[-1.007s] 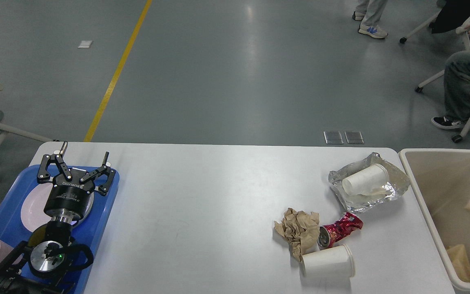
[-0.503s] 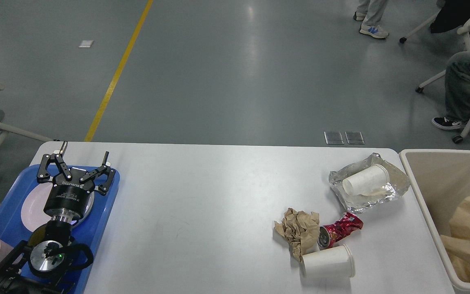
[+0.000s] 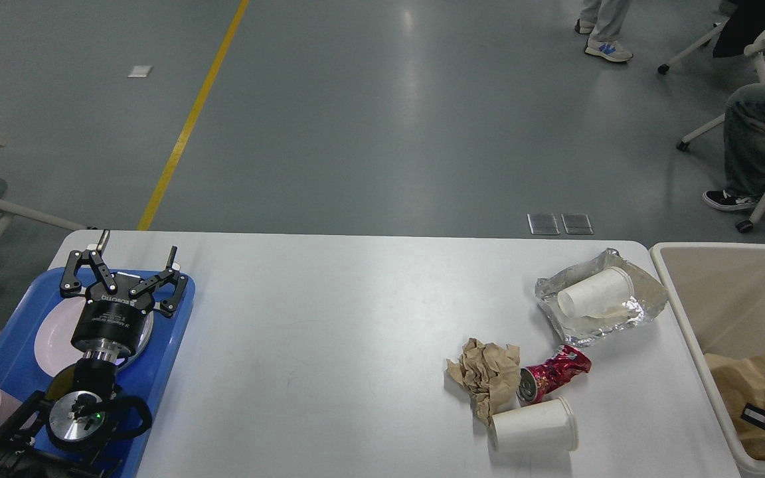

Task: Tidy desktop
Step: 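Lower the bag into the white bin and open the right gripper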

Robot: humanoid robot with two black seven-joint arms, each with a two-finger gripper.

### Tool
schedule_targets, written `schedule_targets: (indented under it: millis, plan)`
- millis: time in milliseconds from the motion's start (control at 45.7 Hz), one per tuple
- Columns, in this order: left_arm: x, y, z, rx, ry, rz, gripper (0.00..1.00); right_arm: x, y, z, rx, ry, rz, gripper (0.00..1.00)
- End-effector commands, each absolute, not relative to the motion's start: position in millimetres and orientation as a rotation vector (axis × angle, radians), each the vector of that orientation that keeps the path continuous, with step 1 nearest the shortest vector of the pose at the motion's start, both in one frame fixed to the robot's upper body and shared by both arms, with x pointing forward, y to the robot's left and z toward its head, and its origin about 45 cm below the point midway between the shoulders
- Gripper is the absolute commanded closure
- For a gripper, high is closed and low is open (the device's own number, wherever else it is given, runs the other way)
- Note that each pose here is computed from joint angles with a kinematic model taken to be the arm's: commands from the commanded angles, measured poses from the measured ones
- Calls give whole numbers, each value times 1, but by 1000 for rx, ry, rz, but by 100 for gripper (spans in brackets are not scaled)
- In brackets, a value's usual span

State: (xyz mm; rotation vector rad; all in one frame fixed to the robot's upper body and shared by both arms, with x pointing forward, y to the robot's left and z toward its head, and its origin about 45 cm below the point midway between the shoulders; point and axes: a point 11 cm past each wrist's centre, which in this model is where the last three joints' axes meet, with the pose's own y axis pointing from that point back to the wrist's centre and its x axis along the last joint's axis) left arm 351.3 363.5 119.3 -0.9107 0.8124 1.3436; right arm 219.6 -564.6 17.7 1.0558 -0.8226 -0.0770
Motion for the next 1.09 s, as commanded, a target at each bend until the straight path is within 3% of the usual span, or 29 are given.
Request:
schedule_targets:
  millis: [0, 197, 306, 328, 919, 1072]
  plan:
    - [351, 363, 119, -911, 812, 1344, 4, 219, -564, 17, 1056, -829, -85, 100]
    - [351, 363, 119, -911, 812, 1344, 4, 221, -569, 22, 1043, -837, -74, 97]
    - [351, 363, 119, -911, 812, 1344, 4, 228, -574, 29, 1023, -875, -23, 5]
    - [351, 363, 119, -911, 812, 1344, 4, 230, -574, 30, 1018, -884, -8, 0]
    - [351, 363, 119, -911, 812, 1344, 4, 234, -572, 31, 1022, -893, -1, 0]
    - [351, 364, 119, -910, 813, 1345, 4, 257, -575, 57, 1066, -907, -43, 0]
